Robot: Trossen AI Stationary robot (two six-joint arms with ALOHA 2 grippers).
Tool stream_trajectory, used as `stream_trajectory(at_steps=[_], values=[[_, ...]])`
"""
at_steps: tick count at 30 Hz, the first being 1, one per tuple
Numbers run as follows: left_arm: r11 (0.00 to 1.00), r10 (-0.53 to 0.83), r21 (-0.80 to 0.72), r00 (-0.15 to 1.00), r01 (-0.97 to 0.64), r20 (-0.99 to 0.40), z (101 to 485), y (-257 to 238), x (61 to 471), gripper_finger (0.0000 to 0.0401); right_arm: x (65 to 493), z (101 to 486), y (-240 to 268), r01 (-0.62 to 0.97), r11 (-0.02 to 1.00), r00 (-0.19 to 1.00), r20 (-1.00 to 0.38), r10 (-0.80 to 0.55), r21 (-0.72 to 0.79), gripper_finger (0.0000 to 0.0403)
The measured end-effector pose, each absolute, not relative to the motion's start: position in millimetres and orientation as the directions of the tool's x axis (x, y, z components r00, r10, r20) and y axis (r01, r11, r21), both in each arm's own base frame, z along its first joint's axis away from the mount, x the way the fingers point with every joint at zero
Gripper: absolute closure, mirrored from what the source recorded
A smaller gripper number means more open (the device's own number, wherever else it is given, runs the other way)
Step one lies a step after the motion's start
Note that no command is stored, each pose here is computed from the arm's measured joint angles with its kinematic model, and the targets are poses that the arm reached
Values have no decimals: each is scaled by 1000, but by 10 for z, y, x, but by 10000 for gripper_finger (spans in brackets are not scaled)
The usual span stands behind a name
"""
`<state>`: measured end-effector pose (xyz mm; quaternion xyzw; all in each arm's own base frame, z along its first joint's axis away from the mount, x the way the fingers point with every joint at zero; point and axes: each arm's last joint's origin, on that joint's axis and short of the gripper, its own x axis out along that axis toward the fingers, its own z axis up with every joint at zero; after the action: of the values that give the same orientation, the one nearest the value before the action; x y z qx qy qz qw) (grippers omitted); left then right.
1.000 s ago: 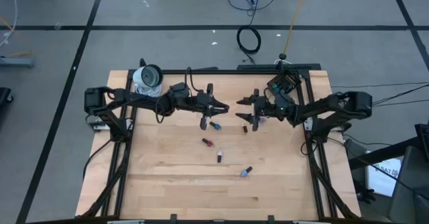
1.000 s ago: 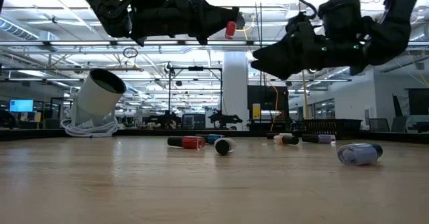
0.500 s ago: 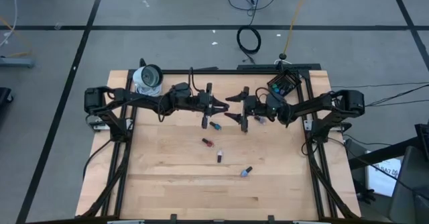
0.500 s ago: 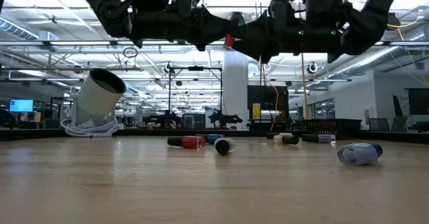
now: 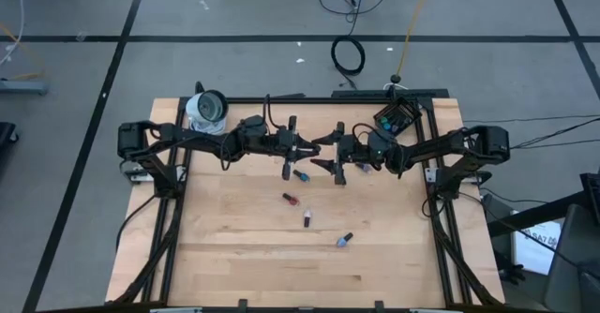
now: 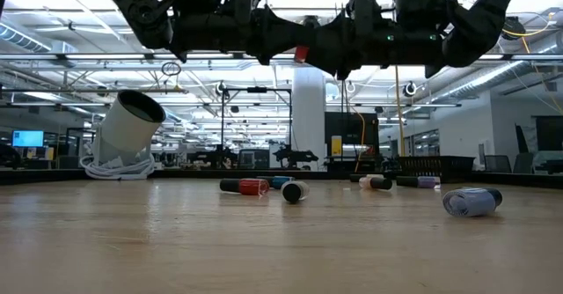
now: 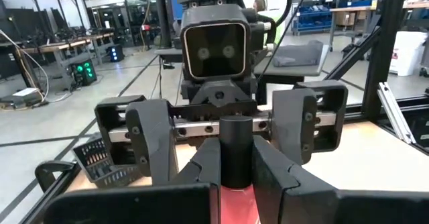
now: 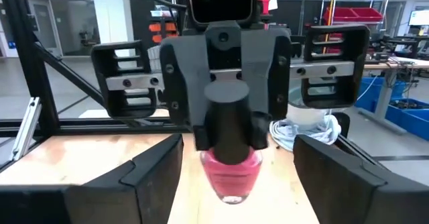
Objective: Pick & Place Nail Polish
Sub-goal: Put the pink nail polish into the black bin
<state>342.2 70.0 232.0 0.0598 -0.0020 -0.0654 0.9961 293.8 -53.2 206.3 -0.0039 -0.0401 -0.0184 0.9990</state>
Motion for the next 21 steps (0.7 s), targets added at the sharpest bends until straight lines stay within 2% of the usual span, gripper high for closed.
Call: stream_trajectory(at_steps=[16,21], values=[[986,-110,127,994,107,17,2341,571,3452,368,2940,2053,-529,32,999,997,70,-32,-5,194],[987,-109,122,994,106,17,2341,573,3451,368,2941,2053,-519,27,1000,997,70,-27,-5,229]])
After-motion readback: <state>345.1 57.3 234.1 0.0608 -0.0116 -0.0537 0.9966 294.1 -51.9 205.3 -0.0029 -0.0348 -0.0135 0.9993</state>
